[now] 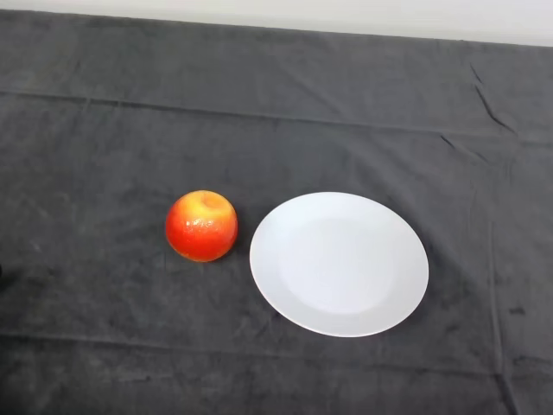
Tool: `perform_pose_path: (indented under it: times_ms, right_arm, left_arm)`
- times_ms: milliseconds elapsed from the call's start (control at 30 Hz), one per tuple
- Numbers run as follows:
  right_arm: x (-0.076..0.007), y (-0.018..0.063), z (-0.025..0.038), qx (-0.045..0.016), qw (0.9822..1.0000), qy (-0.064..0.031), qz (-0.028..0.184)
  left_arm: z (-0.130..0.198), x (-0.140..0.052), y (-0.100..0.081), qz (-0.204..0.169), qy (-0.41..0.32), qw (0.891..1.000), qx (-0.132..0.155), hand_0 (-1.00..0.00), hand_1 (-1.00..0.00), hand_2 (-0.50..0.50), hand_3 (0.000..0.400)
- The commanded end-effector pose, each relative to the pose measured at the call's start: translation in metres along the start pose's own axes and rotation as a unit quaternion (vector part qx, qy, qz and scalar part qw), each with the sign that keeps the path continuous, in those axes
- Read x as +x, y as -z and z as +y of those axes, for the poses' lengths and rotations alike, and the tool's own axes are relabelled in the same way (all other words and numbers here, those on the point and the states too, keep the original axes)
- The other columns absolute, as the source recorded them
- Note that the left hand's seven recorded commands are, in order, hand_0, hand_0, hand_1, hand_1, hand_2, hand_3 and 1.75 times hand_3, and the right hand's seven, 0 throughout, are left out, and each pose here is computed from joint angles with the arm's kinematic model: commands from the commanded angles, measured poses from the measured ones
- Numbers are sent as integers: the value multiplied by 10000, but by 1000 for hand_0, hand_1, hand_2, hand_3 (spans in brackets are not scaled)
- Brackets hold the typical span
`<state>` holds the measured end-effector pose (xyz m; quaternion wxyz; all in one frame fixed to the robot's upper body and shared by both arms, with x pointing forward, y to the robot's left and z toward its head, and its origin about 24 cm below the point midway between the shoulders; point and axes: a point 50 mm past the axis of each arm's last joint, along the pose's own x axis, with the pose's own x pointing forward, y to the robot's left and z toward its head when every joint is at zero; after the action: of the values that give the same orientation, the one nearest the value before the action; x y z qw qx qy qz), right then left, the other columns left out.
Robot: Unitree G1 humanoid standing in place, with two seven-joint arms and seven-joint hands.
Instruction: Move the apple to the plate
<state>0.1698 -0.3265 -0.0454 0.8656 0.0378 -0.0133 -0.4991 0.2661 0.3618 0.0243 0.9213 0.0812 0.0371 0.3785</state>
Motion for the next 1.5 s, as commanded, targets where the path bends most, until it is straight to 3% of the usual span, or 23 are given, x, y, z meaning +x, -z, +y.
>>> perform_pose_path:
  times_ms: [33, 400, 833, 1167, 1500]
  right_arm:
    - [-707, 549, -237, -316, 9854, 171, 1663]
    - [-707, 549, -237, -316, 9854, 171, 1663]
    - [-707, 549, -237, -316, 9854, 171, 1663]
    - [-707, 549, -237, -315, 9854, 171, 1663]
    - [-708, 549, -237, -315, 9854, 171, 1663]
  left_arm:
    - [-38, 92, -180, -244, 40, 9997, -94, 0, 0, 0, 0]
    - [-123, 160, -413, -749, 152, 9970, -123, 0, 0, 0, 0]
    - [-431, 104, -623, -1468, 621, 9871, -142, 0, 0, 0, 0]
    - [-809, -13, -784, -1990, 1344, 9706, -147, 0, 0, 0, 0]
    - [-1160, -207, -832, -2340, 2122, 9487, -103, 0, 0, 0, 0]
